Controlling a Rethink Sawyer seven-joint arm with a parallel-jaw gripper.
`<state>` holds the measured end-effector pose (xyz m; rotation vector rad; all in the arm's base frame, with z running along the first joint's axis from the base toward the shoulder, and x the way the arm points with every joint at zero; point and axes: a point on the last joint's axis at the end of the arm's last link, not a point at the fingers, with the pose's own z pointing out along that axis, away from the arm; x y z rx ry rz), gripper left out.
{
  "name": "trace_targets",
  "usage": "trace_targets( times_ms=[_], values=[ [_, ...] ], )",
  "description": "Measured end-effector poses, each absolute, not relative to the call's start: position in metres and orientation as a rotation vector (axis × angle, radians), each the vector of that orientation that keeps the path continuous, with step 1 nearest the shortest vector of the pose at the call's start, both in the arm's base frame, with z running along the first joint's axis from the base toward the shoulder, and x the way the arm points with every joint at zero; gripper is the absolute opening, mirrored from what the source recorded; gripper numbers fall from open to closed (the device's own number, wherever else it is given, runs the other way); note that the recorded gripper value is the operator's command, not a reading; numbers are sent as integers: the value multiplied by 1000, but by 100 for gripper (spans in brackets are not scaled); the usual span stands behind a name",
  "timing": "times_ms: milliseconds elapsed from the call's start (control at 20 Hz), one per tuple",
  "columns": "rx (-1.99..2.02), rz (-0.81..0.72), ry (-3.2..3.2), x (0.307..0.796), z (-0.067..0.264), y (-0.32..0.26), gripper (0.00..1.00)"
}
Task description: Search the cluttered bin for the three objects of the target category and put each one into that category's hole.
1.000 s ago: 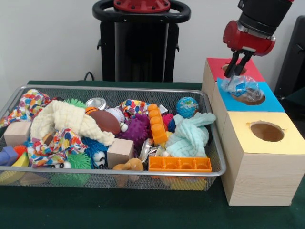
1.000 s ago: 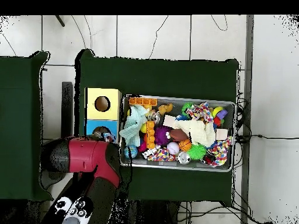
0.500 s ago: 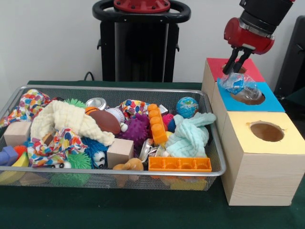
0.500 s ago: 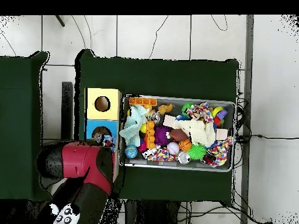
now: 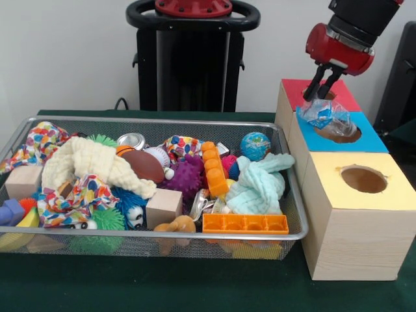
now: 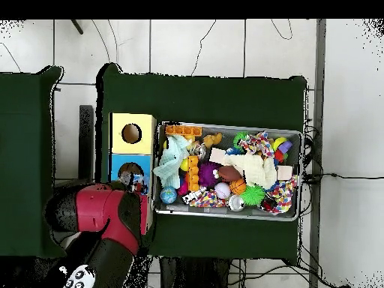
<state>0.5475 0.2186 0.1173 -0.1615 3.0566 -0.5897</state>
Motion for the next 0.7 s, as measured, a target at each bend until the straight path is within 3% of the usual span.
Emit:
trace_targets(
  times_ms=[700],
  values=[
    [-206,-673,3011,544,114,225,0]
  ],
)
